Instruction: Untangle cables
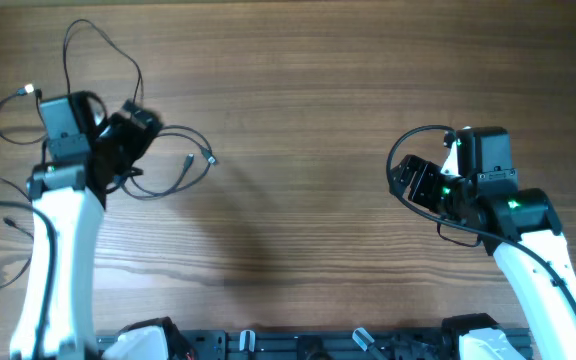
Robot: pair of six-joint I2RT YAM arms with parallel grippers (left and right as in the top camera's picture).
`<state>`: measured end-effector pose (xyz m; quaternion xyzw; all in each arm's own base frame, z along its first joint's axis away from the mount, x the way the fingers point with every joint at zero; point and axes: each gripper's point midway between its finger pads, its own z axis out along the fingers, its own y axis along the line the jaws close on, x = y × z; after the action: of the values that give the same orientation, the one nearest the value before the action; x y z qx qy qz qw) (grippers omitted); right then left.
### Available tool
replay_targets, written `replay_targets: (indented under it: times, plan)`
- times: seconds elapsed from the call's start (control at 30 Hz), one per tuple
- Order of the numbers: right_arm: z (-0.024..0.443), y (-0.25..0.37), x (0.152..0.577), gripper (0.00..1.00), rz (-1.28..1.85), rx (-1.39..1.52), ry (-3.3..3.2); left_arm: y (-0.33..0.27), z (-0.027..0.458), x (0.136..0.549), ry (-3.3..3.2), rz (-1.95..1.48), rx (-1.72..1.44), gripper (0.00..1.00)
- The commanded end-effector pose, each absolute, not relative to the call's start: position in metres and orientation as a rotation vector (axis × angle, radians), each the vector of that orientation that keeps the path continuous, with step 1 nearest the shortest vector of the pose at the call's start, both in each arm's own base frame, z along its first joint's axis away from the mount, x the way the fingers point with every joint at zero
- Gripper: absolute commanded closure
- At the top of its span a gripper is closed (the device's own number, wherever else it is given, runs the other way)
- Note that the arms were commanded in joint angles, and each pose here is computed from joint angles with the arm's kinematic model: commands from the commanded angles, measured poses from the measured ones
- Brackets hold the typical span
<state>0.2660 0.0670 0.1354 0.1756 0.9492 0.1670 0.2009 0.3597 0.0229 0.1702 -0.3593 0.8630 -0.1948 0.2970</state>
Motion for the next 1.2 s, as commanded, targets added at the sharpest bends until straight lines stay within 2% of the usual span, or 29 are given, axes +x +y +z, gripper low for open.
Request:
replay_targets:
  times: [0.0,0.13,0.27,0.5,0.83,1.17]
  plan:
    - [0.130,0.064,0.265,0.00,0.449,0.548,2.659,-0.027,0.223,0.349,2.267,-0.511,-0.539,0.00]
    - [0.130,0.064,0.265,0.00,0.449,0.546,2.659,-0.051,0.273,0.325,2.126,-0.413,-0.388,0.00]
    - [0.130,0.064,0.265,0.00,0.450,0.549,2.657,-0.036,0.307,0.294,1.992,-0.264,-0.408,0.00]
    - [0.131,0.064,0.265,0.00,0.451,0.548,2.657,-0.010,0.301,0.245,2.025,-0.145,-0.451,0.00]
    - [0.131,0.064,0.265,0.00,0.451,0.548,2.656,0.002,0.330,0.191,1.876,-0.227,-0.449,0.00]
    - [0.131,0.064,0.265,0.00,0.451,0.547,2.655,0.010,0.292,0.163,2.032,-0.156,-0.449,0.00]
